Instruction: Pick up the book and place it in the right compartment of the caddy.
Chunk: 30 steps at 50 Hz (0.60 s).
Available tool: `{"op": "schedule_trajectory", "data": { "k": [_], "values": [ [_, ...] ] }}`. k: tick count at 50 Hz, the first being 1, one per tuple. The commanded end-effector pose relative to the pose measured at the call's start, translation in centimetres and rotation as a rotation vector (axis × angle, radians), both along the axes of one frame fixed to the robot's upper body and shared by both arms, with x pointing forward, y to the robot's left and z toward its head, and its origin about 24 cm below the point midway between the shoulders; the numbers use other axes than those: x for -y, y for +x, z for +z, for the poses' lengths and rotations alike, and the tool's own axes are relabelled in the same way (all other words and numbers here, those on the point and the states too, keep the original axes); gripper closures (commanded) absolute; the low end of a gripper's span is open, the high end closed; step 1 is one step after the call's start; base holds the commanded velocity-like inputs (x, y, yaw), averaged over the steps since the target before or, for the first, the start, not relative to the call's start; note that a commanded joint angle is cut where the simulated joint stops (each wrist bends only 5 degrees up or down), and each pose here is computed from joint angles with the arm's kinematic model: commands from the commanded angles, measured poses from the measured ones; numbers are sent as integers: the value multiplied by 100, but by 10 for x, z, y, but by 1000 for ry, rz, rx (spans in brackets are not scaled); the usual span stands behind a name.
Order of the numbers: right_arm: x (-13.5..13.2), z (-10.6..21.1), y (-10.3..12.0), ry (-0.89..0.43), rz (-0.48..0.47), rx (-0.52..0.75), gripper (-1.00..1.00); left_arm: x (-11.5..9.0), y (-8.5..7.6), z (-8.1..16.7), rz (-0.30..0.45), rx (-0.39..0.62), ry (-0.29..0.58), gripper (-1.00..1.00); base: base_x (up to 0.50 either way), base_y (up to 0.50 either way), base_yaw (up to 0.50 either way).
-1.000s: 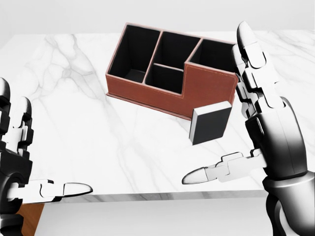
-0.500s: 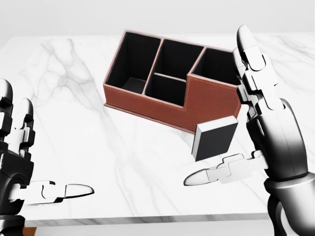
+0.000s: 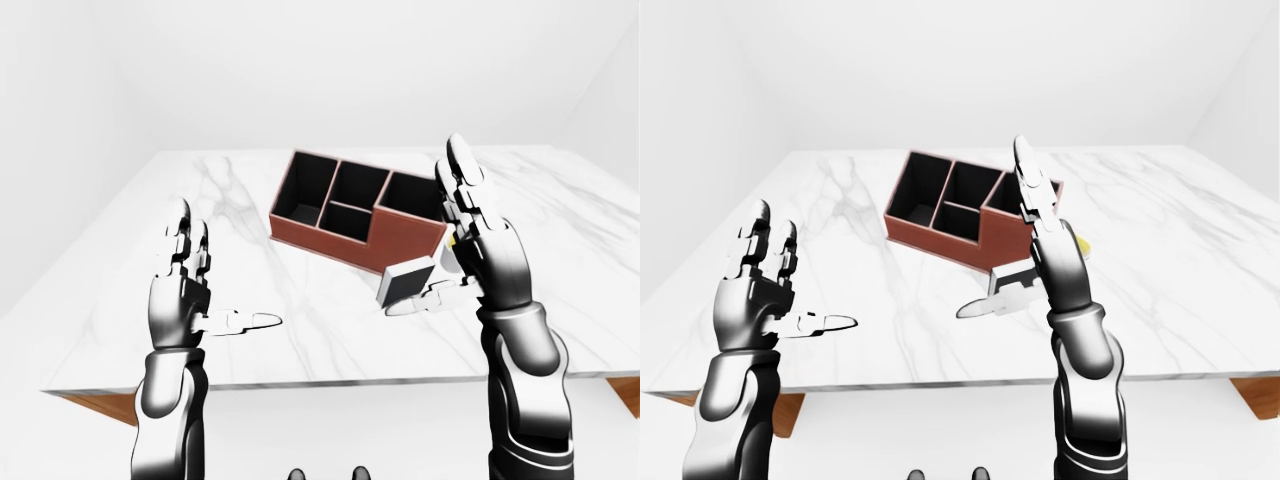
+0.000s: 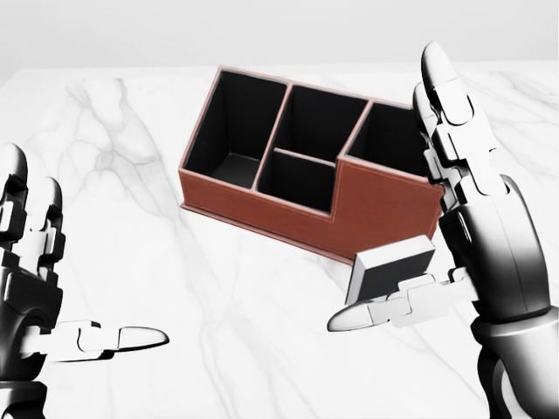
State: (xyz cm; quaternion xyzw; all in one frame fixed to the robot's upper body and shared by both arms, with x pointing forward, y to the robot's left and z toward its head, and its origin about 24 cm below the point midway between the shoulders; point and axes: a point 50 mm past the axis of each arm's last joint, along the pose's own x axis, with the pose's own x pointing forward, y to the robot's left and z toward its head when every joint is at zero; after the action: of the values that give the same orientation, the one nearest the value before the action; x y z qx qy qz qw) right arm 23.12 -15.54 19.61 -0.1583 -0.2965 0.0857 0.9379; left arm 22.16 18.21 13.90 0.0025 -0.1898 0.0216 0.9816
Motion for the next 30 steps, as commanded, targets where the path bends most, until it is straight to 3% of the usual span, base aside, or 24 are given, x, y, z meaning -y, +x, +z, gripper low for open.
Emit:
{"op": "schedule_trajectory", "data": {
  "k": [1,30],
  "values": [
    [-1,2,-1,-9,2,8,-100,0,-1,-1,2,-2,1,-100,20,0,0],
    [-2,-3,-3,-28,9,-14,-100,2,-5,3,3,8,10,-100,19,0,0]
  ]
}}
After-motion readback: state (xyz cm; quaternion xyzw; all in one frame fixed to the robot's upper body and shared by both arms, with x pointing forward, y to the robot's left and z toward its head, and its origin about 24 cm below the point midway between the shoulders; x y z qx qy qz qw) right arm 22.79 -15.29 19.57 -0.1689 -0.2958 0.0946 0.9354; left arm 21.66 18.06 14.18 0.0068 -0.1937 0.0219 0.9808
